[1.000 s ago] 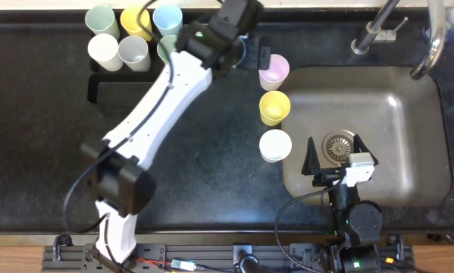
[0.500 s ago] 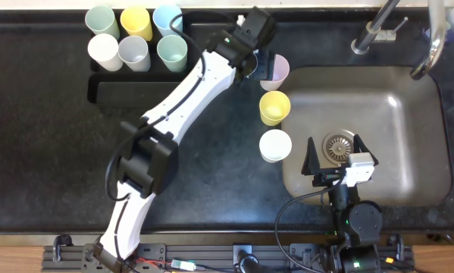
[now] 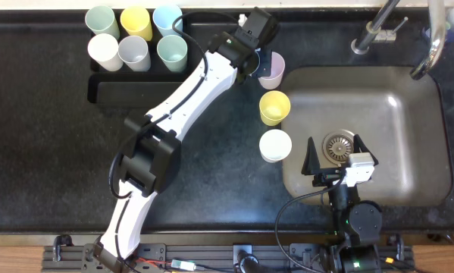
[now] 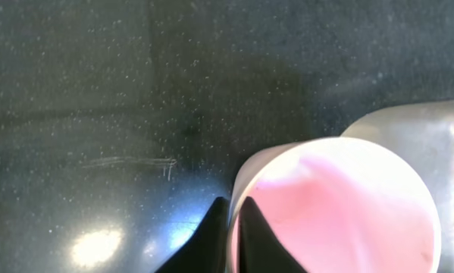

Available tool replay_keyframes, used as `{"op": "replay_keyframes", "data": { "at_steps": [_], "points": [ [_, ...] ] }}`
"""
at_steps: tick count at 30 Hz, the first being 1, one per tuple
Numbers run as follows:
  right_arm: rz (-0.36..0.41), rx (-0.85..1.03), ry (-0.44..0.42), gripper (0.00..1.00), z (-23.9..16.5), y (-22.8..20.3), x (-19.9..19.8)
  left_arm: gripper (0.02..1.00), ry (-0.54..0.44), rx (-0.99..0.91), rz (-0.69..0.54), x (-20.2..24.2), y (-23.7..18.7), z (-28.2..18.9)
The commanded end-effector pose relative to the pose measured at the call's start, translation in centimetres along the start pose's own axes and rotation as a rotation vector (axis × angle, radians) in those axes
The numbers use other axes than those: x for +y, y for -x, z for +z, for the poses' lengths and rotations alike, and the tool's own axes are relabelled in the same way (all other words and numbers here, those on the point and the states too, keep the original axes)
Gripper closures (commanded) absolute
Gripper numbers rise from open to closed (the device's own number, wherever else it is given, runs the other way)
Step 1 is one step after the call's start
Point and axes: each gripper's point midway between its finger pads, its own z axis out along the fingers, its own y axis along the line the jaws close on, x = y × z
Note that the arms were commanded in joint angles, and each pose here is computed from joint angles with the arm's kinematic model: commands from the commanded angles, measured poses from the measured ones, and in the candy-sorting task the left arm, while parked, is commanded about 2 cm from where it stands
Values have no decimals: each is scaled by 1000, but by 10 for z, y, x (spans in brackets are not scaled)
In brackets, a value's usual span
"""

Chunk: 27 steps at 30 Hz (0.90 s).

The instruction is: Store Cups

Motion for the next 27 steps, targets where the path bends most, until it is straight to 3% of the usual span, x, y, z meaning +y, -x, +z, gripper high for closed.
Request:
{"op": "replay_keyframes", "data": {
  "at_steps": [1,7,13,18,21,27],
  "points": [
    [-2,-5,-11,3,0,-2,-3,985,-33,-22,0,-10,8,-6],
    [-2,-5,-11,3,0,-2,-3,985,14,-90,8,-3,23,-33],
    [-2,-5,-11,5,0,-2,-3,985,108,-332,-7,33,65,-150],
    [-2,-5,-11,5,0,-2,-3,985,227,-494,-147,115,79,-244],
    [-2,-5,-11,5,0,-2,-3,985,333,-539,-326,184,67,-279],
    [-2,-5,-11,5,0,-2,-3,985,461,-531,-990,305,-7,-292]
  ]
}}
